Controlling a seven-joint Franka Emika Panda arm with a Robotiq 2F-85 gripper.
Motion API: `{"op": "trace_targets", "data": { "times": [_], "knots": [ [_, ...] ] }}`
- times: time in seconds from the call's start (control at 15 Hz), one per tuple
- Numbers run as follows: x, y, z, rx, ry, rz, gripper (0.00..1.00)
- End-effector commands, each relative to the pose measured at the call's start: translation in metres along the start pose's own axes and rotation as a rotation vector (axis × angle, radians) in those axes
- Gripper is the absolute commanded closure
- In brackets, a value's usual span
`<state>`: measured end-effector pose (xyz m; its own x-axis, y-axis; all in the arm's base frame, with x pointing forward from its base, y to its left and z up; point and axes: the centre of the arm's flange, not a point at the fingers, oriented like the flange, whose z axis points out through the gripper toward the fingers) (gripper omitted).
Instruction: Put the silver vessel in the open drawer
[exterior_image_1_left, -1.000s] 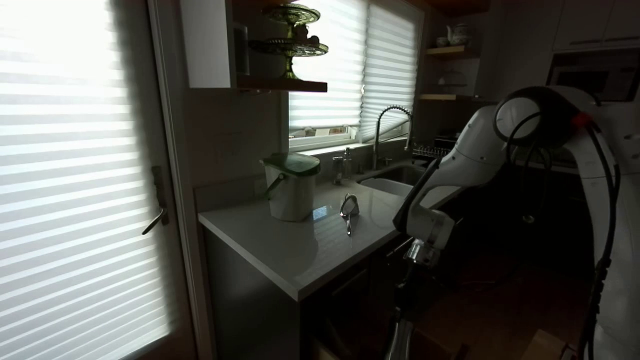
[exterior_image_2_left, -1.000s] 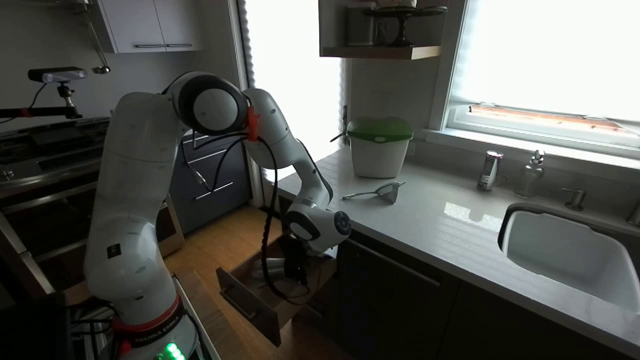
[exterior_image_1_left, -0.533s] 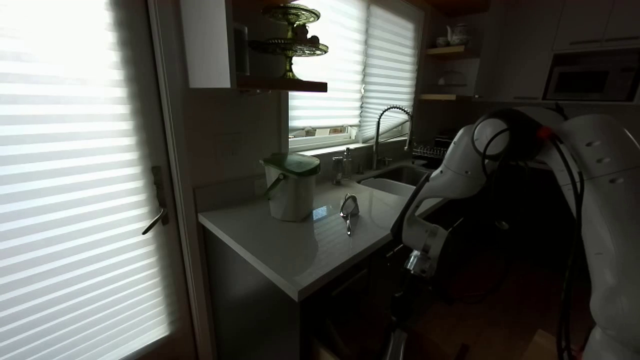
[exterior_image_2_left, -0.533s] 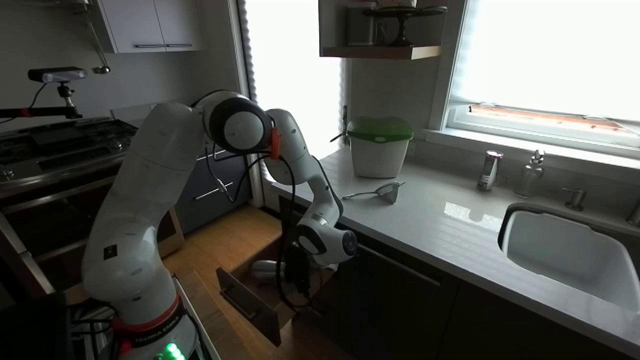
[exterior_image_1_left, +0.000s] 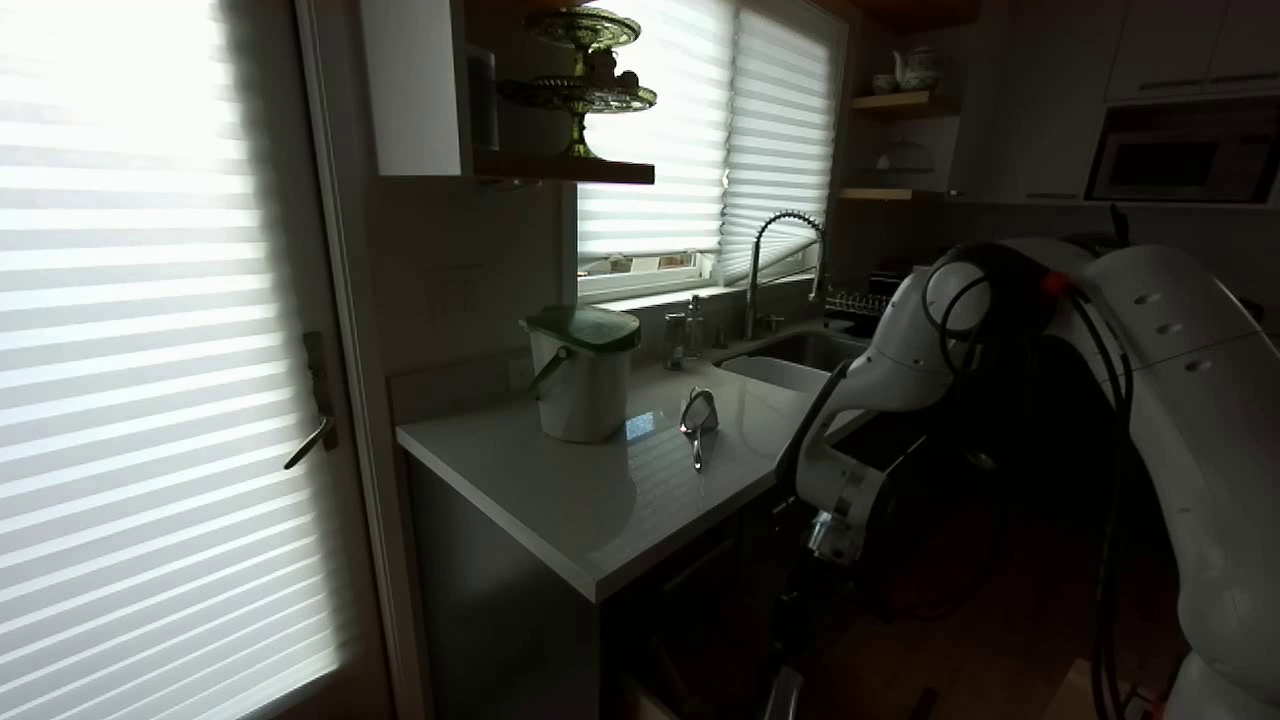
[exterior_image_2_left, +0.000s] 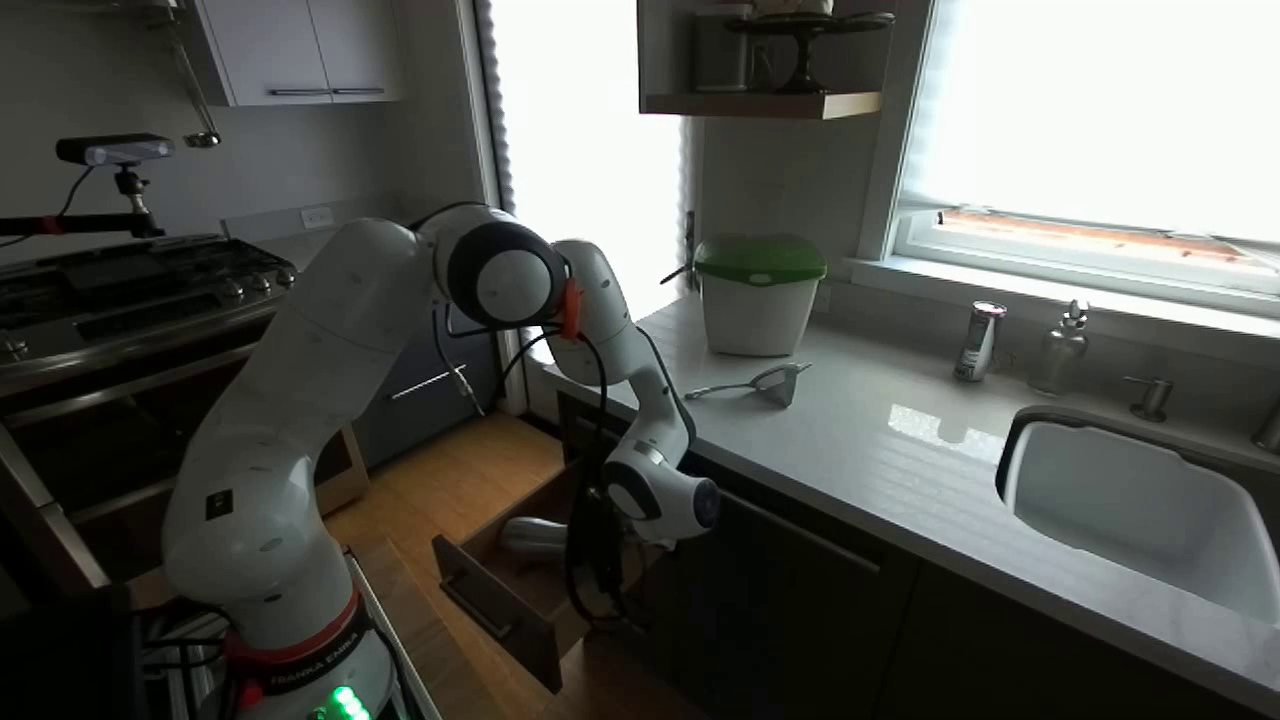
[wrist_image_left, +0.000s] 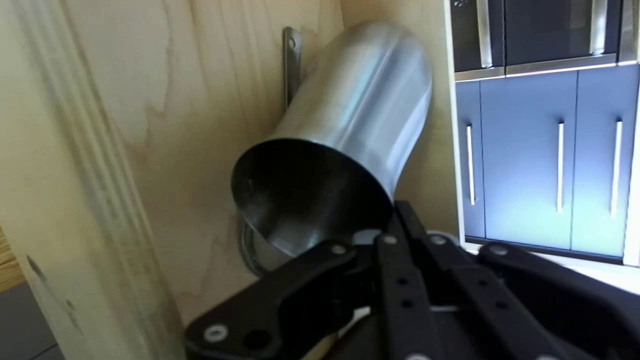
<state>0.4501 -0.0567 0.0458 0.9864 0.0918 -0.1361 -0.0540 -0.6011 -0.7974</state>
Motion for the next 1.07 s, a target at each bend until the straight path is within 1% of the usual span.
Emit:
{"op": "trace_targets", "data": {
  "times": [0.0,0.07,0.2,0.33,0.47,0.53,0.67,0.87,1.0],
  "knots": [
    [0.006,0.008,0.003,0.043,0.013,-0.004,0.71],
    [0.007,0.008,0.003,0.044,0.015,-0.006,0.66],
    [0.009,0.009,0.003,0.046,0.013,-0.004,0.48],
    [0.010,0.008,0.003,0.049,0.012,-0.006,0.36],
    [0.010,0.006,0.003,0.050,0.007,-0.008,0.29],
    [0.010,0.004,0.002,0.040,0.004,-0.009,0.22],
    [0.009,-0.005,0.000,0.006,-0.003,-0.014,0.00],
    [0.008,-0.034,-0.011,-0.049,-0.024,-0.026,0.00],
    [0.002,-0.065,-0.025,-0.109,-0.058,-0.013,0.00]
  ]
}}
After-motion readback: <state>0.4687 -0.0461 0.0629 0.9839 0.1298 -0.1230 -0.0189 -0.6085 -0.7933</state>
